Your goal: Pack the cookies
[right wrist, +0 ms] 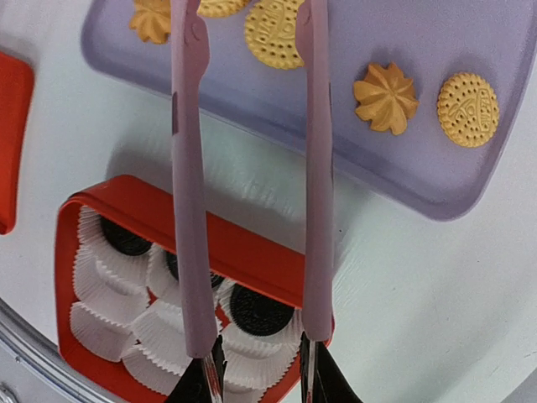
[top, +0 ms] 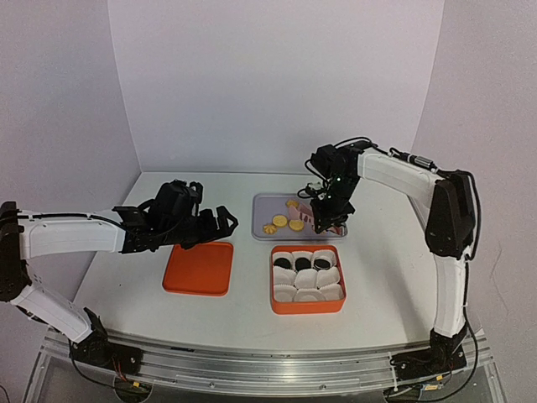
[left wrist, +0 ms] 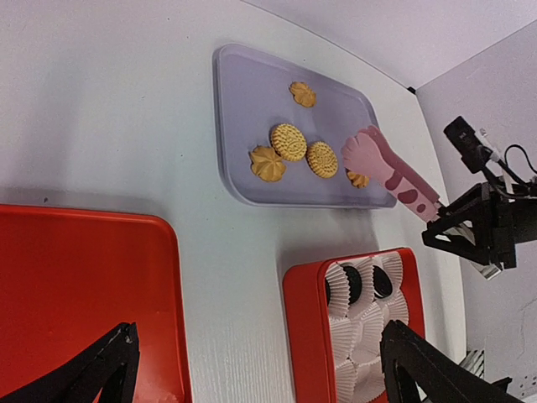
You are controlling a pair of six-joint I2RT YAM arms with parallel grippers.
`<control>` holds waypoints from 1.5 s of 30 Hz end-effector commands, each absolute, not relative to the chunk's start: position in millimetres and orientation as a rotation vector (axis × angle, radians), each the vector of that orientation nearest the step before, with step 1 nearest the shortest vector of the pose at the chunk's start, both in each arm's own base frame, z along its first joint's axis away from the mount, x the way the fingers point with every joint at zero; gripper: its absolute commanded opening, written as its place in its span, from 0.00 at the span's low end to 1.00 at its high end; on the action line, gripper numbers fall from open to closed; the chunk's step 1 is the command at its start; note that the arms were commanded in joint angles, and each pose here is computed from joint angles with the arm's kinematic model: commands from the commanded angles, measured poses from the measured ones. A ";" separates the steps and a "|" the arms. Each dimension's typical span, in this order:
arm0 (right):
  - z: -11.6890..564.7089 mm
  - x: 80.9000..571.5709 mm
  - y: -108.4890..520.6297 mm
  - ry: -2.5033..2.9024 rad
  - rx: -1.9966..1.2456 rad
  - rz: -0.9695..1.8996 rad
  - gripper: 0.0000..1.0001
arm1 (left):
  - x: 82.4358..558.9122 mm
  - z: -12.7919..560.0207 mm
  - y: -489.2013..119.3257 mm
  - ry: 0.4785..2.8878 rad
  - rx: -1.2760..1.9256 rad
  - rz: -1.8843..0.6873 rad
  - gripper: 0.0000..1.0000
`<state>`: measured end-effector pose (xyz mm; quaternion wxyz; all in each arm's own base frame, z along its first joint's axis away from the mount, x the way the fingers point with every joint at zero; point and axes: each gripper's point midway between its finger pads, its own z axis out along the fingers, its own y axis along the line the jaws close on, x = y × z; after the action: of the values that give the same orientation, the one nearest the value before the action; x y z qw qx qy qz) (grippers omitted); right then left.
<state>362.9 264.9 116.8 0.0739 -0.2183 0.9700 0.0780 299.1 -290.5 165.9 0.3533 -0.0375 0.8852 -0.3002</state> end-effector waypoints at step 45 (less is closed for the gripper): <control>169.9 356.1 248.5 2.812 -0.802 0.196 0.15 | 311.3 184.9 -300.9 2.241 -0.086 -0.786 1.00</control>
<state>377.7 253.6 96.4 0.0466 -0.2633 0.9632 0.0266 303.6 -291.0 169.7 0.3573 -0.0396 0.8864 -0.2917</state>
